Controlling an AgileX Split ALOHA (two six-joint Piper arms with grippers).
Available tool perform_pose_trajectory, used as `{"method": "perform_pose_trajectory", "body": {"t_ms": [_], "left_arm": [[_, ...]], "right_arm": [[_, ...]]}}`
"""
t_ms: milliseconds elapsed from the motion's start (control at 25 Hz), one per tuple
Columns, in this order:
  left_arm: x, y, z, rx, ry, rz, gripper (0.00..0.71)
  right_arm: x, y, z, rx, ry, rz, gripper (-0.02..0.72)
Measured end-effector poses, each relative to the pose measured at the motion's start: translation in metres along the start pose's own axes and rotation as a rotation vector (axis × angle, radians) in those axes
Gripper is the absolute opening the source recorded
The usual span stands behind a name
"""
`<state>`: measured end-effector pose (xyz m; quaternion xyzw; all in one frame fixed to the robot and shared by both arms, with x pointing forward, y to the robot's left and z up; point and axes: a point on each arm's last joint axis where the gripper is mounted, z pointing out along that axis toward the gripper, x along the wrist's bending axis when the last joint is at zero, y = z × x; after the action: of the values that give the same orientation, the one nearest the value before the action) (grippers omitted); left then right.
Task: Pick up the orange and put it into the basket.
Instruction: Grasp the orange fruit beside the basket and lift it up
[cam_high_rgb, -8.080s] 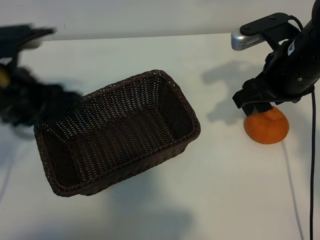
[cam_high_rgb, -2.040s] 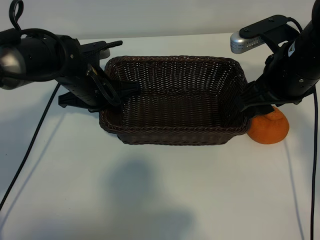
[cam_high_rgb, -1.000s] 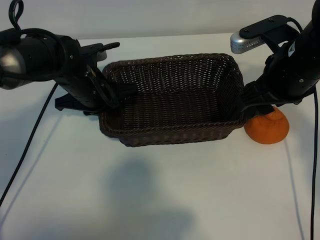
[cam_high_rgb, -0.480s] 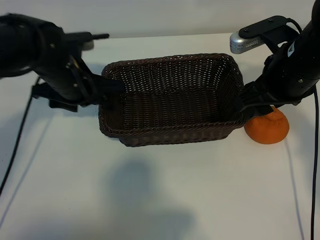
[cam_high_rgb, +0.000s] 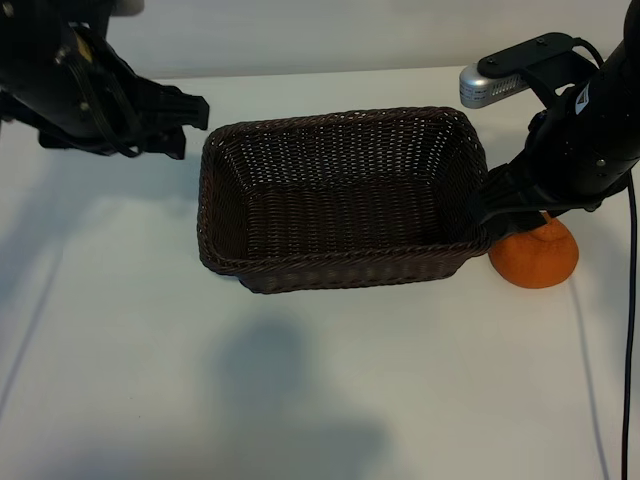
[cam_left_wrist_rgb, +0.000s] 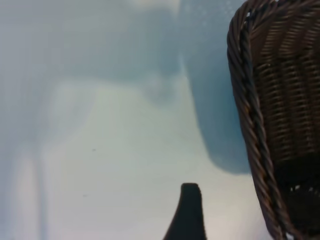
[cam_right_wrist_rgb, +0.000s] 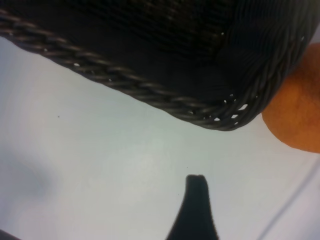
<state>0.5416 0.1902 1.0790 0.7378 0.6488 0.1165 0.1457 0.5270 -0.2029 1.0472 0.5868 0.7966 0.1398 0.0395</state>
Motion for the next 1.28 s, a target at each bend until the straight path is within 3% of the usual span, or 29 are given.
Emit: {"method": "perform_pose_trajectory", "body": {"t_ms": [120, 360, 440, 520, 760, 920, 1120, 1280], "left_arm": [[0.027, 0.001, -0.015, -0.014, 0.016, -0.037, 0.63], [0.116, -0.015, -0.057, -0.057, 0.06, -0.207, 0.615], [0.133, -0.025, -0.073, -0.09, 0.052, -0.263, 0.61], [0.141, -0.032, -0.086, -0.125, 0.035, -0.29, 0.605], [0.128, -0.056, -0.132, -0.24, 0.022, -0.246, 0.598], [0.109, -0.089, -0.18, -0.391, 0.042, -0.207, 0.598], [0.074, -0.161, -0.246, -0.659, 0.065, -0.069, 0.596], [0.066, -0.214, -0.27, -0.773, 0.149, -0.041, 0.596]], "right_arm": [[0.0, 0.0, 0.0, 0.002, 0.0, 0.0, 0.57], [0.0, -0.001, 0.0, 0.007, 0.002, 0.001, 0.57], [0.0, -0.001, 0.0, 0.007, 0.002, 0.001, 0.57], [0.0, -0.001, 0.0, 0.007, 0.002, 0.001, 0.57], [0.0, -0.001, 0.0, 0.011, 0.003, -0.003, 0.57], [0.0, -0.001, 0.0, 0.011, 0.003, -0.003, 0.57], [0.0, -0.001, 0.0, 0.012, 0.0, -0.007, 0.57], [0.0, -0.001, 0.0, 0.012, 0.0, -0.007, 0.57]]}}
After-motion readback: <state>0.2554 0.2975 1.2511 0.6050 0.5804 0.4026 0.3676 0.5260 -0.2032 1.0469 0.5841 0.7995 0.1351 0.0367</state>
